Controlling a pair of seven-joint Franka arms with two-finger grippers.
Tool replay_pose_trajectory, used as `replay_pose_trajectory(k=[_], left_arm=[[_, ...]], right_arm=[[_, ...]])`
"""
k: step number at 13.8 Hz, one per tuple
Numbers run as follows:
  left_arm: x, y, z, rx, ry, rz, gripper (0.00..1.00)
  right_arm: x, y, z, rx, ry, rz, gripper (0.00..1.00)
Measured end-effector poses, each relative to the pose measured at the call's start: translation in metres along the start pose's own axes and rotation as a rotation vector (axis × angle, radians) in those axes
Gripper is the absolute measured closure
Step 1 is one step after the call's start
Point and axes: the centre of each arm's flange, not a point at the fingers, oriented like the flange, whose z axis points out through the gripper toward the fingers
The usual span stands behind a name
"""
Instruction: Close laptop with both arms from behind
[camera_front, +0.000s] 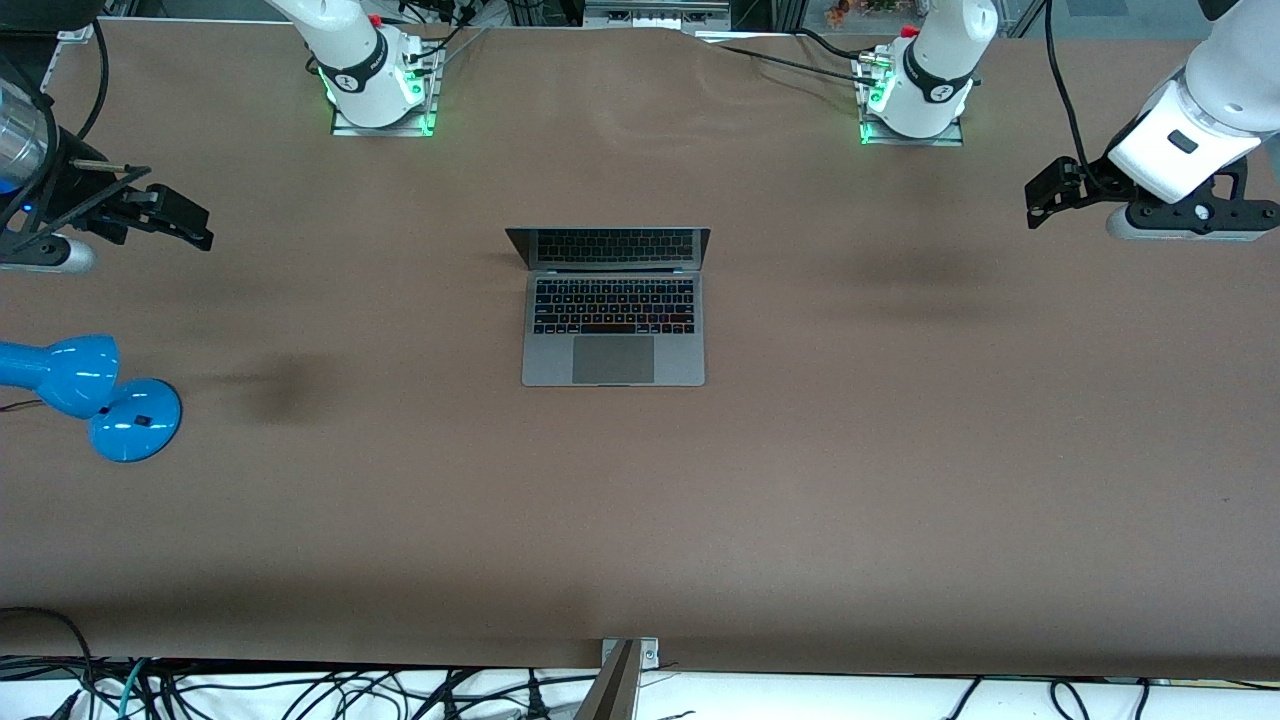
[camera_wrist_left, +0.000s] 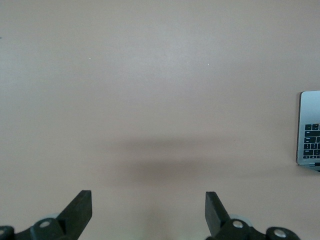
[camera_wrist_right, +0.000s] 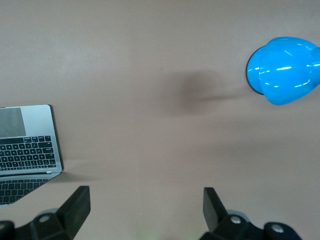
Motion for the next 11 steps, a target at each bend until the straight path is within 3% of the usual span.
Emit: replay_pose_trajectory(k=[11], left_arm=[[0.0022,-0.0007,-0.0046,-0.002,0.024,-0.002,0.00]], right_arm=[[0.0000,0.0000,0.0000,0.000,0.000,0.000,0.00]])
